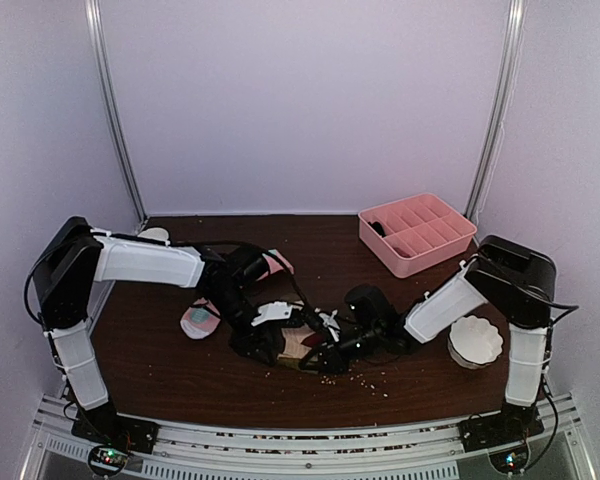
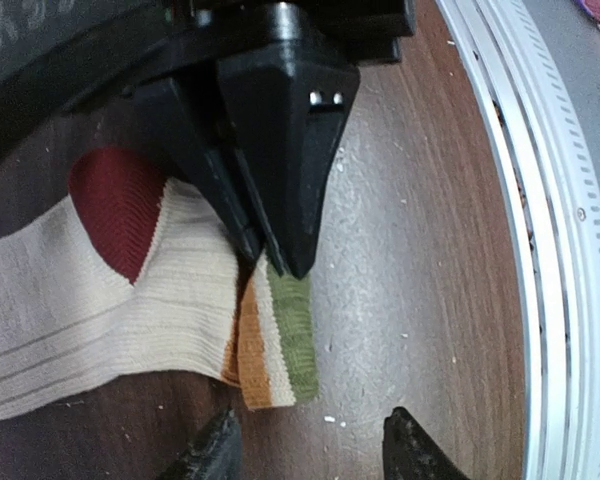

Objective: Roll the socks
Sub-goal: Roll the sock at the center of the board.

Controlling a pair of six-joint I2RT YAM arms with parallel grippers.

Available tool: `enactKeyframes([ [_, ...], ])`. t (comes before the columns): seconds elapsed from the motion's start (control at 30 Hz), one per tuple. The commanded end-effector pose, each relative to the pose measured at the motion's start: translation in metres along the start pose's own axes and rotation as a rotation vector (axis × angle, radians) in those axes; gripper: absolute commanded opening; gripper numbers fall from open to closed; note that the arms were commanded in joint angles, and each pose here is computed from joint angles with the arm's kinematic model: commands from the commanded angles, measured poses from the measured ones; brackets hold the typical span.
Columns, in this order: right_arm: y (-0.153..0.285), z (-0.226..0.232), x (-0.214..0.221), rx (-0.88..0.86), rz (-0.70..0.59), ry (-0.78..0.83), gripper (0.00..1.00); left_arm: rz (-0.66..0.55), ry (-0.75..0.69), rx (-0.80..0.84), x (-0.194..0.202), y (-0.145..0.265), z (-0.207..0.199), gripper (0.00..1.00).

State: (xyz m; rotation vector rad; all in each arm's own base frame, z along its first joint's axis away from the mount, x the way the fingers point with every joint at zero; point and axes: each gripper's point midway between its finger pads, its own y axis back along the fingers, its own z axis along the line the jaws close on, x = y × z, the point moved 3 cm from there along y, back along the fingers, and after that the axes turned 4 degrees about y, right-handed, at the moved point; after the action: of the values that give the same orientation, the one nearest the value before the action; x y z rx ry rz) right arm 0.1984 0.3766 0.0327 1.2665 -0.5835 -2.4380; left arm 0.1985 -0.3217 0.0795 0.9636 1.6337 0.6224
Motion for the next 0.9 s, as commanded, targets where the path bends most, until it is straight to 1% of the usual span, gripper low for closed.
enactKeyframes([
  [0.0, 0.011, -0.042, 0.120, 0.219, 0.344, -0.318, 0.00, -0.075, -0.088, -0.065, -0.024, -0.005, 0.013, 0.49],
  [0.07, 0.010, -0.041, 0.118, 0.213, 0.335, -0.323, 0.00, -0.086, -0.089, -0.075, -0.030, -0.007, 0.018, 0.49],
  [0.2, 0.009, -0.041, 0.112, 0.206, 0.321, -0.332, 0.00, -0.073, -0.088, -0.043, -0.029, -0.018, 0.015, 0.48],
  [0.33, 0.007, -0.040, 0.107, 0.196, 0.303, -0.343, 0.00, -0.061, -0.079, -0.001, -0.024, -0.026, 0.009, 0.38],
  [0.53, 0.006, -0.039, 0.104, 0.182, 0.288, -0.348, 0.00, -0.030, -0.043, -0.001, -0.018, -0.036, 0.017, 0.32],
  [0.67, 0.006, -0.038, 0.102, 0.185, 0.276, -0.347, 0.00, -0.023, -0.012, 0.005, -0.019, -0.040, 0.022, 0.20],
  [0.73, 0.008, -0.038, 0.097, 0.191, 0.246, -0.332, 0.00, -0.025, 0.024, 0.032, -0.018, -0.042, 0.024, 0.15],
  [0.87, 0.012, -0.033, 0.082, 0.190, 0.146, -0.292, 0.04, -0.024, 0.080, 0.071, -0.014, -0.040, 0.026, 0.11],
])
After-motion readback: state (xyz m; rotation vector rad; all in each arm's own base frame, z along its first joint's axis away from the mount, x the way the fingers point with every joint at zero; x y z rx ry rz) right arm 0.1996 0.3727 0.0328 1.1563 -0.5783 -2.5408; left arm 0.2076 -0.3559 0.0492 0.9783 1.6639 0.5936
